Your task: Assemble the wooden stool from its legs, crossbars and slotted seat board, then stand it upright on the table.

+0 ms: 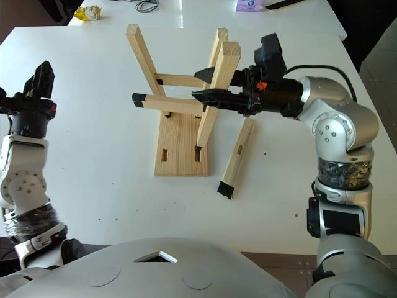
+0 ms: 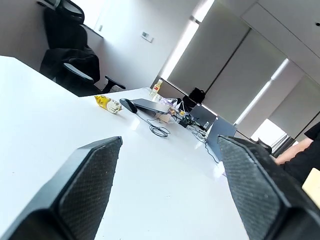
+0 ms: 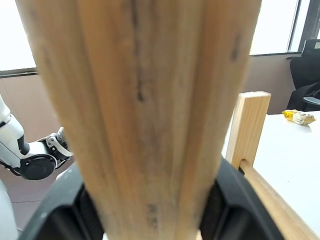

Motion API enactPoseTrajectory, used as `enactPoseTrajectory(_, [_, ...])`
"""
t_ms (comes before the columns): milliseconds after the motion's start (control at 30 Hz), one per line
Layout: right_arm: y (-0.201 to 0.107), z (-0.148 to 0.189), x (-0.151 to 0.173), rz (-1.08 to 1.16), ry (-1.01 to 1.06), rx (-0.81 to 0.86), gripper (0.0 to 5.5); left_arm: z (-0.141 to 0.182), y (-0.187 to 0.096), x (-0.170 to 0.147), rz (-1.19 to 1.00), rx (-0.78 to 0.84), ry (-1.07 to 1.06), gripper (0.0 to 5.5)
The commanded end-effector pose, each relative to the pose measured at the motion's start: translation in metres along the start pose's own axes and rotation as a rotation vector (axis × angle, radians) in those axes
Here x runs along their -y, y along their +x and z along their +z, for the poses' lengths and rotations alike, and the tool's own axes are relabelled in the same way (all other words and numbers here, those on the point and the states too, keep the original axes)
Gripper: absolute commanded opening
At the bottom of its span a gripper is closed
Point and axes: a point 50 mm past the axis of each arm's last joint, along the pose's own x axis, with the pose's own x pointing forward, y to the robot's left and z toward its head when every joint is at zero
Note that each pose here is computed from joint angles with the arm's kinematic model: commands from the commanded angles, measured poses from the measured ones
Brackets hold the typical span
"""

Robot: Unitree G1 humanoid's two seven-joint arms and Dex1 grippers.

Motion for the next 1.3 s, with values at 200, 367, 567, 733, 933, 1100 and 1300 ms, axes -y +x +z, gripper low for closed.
enactPoseTrajectory(200, [0.008,0.001,-0.018,0.060,-0.130,0.017,2.01,0.003,0.004,0.021,0.125,0.097,-0.074,3.53])
enactPoseTrajectory(367, [0.006,-0.005,-0.020,0.064,-0.148,-0.010,2.01,-0.002,0.002,0.018,0.147,0.056,-0.076,3.53])
enactPoseTrajectory(567, [0.004,-0.015,-0.020,0.055,-0.162,-0.042,2.01,-0.001,0.001,0.015,0.149,0.043,-0.064,3.53])
enactPoseTrajectory(733, [0.001,-0.029,-0.023,0.007,-0.149,-0.048,2.01,0.001,0.010,0.014,0.117,0.025,-0.036,3.53])
enactPoseTrajectory(933, [0.001,-0.041,-0.025,-0.043,-0.145,-0.041,2.01,0.003,0.015,0.014,0.097,0.007,-0.036,3.53])
enactPoseTrajectory(1100, [0.002,-0.043,-0.021,-0.065,-0.150,-0.028,2.01,0.007,0.019,0.016,0.075,0.016,-0.033,3.53])
enactPoseTrajectory(1300, [0.009,-0.039,-0.023,-0.019,-0.163,-0.008,2.01,0.005,0.016,0.018,0.065,0.013,-0.038,3.53])
